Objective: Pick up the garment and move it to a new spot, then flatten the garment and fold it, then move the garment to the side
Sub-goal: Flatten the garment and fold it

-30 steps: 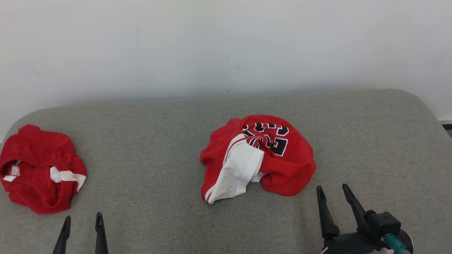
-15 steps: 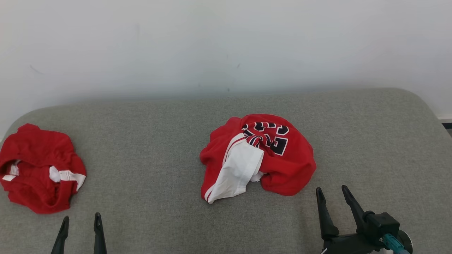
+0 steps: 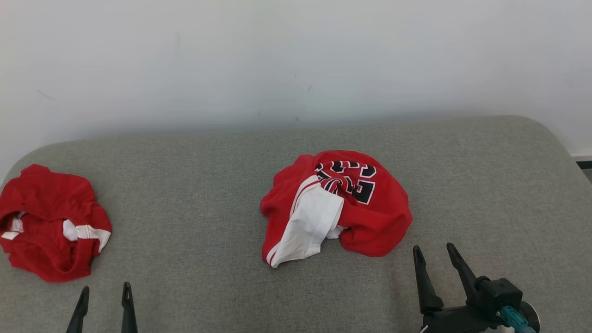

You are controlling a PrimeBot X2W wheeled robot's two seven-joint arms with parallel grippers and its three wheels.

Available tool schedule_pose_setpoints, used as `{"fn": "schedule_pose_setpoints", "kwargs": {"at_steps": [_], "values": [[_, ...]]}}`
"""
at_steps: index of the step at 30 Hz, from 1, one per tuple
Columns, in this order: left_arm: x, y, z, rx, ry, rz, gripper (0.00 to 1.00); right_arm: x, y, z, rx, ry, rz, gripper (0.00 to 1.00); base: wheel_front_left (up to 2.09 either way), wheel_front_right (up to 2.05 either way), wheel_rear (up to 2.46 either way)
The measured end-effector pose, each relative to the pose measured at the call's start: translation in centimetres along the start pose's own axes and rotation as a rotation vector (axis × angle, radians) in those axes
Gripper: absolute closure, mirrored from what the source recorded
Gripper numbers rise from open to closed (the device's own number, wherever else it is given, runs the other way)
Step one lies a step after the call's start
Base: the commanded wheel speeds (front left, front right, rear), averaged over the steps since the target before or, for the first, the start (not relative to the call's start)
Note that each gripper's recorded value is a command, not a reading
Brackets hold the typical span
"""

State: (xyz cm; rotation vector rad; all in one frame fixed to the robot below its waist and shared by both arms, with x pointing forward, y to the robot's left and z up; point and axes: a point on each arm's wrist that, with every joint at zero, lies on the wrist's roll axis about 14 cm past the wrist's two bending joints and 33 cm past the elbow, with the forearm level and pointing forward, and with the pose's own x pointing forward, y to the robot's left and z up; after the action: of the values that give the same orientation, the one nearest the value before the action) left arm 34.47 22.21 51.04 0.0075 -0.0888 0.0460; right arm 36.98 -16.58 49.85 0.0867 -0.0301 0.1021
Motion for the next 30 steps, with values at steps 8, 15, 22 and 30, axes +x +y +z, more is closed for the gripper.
{"fn": "schedule_pose_setpoints", "kwargs": {"at_steps": [8, 15, 22, 30], "values": [[-0.15, -0.13, -0.52, 0.013, 0.017, -0.009, 0.0, -0.05, 0.04, 0.03, 0.0, 0.0, 0.001, 0.0, 0.0, 0.0, 0.0], [-0.2, -0.13, -0.59, 0.024, 0.02, -0.012, 0.0, -0.11, 0.05, 0.08, 0.0, 0.0, 0.001, 0.0, 0.0, 0.0, 0.0], [-0.18, -0.18, -0.52, 0.021, 0.018, -0.014, 0.0, -0.13, 0.11, 0.11, 0.002, -0.001, 0.003, 0.0, 0.0, 0.0, 0.0], [-0.16, -0.19, -0.72, 0.015, 0.024, -0.013, 0.0, -0.14, -0.03, -0.02, 0.002, 0.005, -0.001, 0.0, 0.0, 0.0, 0.0]]}}
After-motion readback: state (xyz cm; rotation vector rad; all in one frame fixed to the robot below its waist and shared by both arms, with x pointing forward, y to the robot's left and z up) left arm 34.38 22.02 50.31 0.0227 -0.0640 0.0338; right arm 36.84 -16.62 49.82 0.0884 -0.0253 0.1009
